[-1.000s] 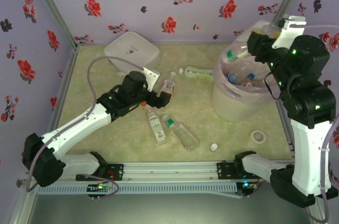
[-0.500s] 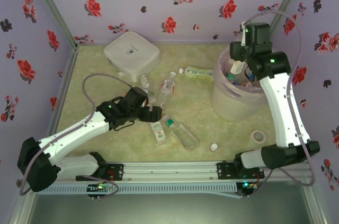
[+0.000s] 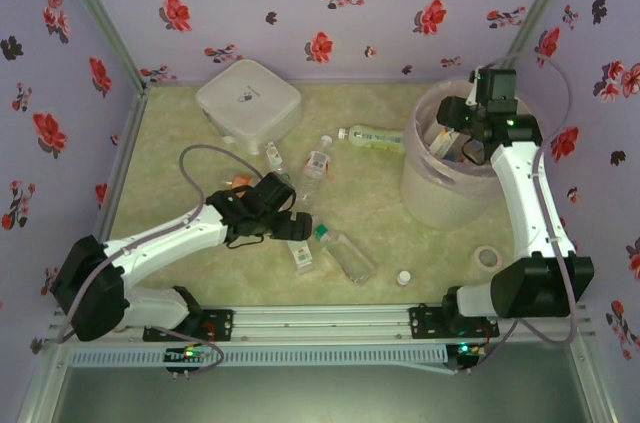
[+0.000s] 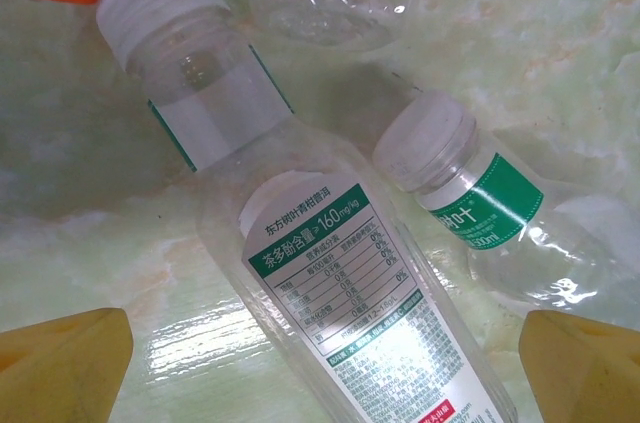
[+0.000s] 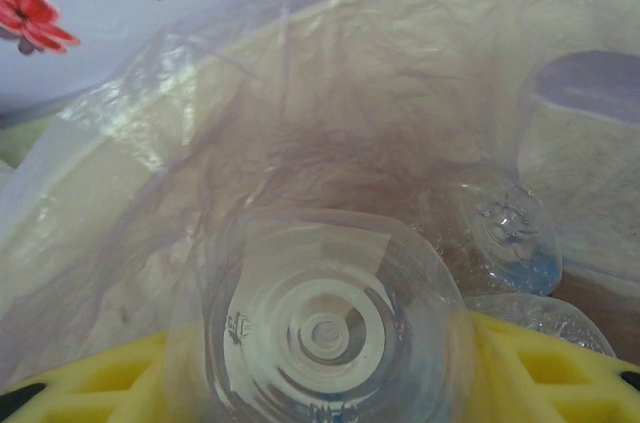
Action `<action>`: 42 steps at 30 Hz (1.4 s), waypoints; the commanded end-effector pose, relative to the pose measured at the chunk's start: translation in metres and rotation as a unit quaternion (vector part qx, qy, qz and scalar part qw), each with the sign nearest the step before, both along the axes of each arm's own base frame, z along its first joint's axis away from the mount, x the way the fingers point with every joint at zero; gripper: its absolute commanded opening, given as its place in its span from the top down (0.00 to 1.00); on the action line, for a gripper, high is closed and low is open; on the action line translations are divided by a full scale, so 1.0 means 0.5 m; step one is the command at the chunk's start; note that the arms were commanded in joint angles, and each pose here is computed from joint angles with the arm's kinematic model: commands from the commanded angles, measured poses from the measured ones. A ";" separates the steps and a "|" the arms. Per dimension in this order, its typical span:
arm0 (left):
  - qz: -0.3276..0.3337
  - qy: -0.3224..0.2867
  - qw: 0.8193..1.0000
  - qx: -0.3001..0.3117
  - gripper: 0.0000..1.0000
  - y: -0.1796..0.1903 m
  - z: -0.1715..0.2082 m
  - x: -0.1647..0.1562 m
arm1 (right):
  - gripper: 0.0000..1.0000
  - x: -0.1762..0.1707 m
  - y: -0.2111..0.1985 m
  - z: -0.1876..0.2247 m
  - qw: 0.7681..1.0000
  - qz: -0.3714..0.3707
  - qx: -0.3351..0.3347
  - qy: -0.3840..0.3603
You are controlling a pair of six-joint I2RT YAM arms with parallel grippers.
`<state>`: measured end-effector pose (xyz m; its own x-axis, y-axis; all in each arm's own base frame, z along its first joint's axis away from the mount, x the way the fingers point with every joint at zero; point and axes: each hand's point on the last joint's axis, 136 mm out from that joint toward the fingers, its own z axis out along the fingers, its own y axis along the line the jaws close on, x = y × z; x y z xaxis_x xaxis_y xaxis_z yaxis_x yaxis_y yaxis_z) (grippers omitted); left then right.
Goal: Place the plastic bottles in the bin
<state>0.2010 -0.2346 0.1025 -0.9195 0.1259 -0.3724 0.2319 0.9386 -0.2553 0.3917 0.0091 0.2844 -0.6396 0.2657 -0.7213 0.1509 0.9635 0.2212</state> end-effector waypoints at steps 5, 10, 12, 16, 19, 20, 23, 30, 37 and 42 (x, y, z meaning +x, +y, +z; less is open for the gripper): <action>-0.002 0.035 0.999 0.008 0.00 -0.003 -0.029 -0.023 | 0.61 -0.018 -0.015 -0.119 0.994 -0.041 0.075 0.069; -0.005 0.051 0.999 0.005 0.00 -0.008 -0.042 -0.034 | 0.40 -0.035 -0.033 -0.053 0.996 -0.049 0.071 0.036; -0.006 0.056 0.998 0.006 0.00 -0.010 -0.048 -0.036 | 0.34 -0.046 -0.037 -0.024 0.996 -0.048 0.065 0.027; -0.008 0.067 0.998 0.010 0.00 -0.014 -0.063 -0.042 | 0.24 -0.078 -0.053 0.040 0.998 -0.055 0.044 0.004; -0.005 0.074 0.997 0.014 0.00 -0.013 -0.075 -0.046 | 0.18 -0.100 -0.060 0.081 0.998 -0.060 0.033 -0.014; -0.002 0.076 0.997 0.016 0.00 -0.012 -0.079 -0.046 | 0.17 -0.107 -0.059 0.094 0.998 -0.058 0.032 -0.021; 0.000 0.082 0.996 0.016 0.00 -0.014 -0.087 -0.051 | 0.14 -0.126 -0.055 0.122 0.997 -0.054 0.033 -0.035; 0.004 0.115 0.993 0.018 0.00 -0.008 -0.120 -0.085 | 0.08 -0.149 -0.021 0.177 0.995 -0.019 0.066 -0.079; 0.017 0.114 0.993 0.036 0.07 0.022 -0.121 -0.095 | 0.08 -0.158 0.030 0.229 0.983 0.031 0.127 -0.128; 0.011 0.109 0.993 0.045 0.25 0.025 -0.111 -0.091 | 0.09 -0.161 0.056 0.243 0.975 0.059 0.157 -0.143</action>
<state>0.1550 -0.2255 0.0381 -0.9832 0.1180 -0.1391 0.1480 0.9618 -0.2302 0.3118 0.0259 0.3930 -0.4830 0.4183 -0.7692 0.0035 0.8794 0.4761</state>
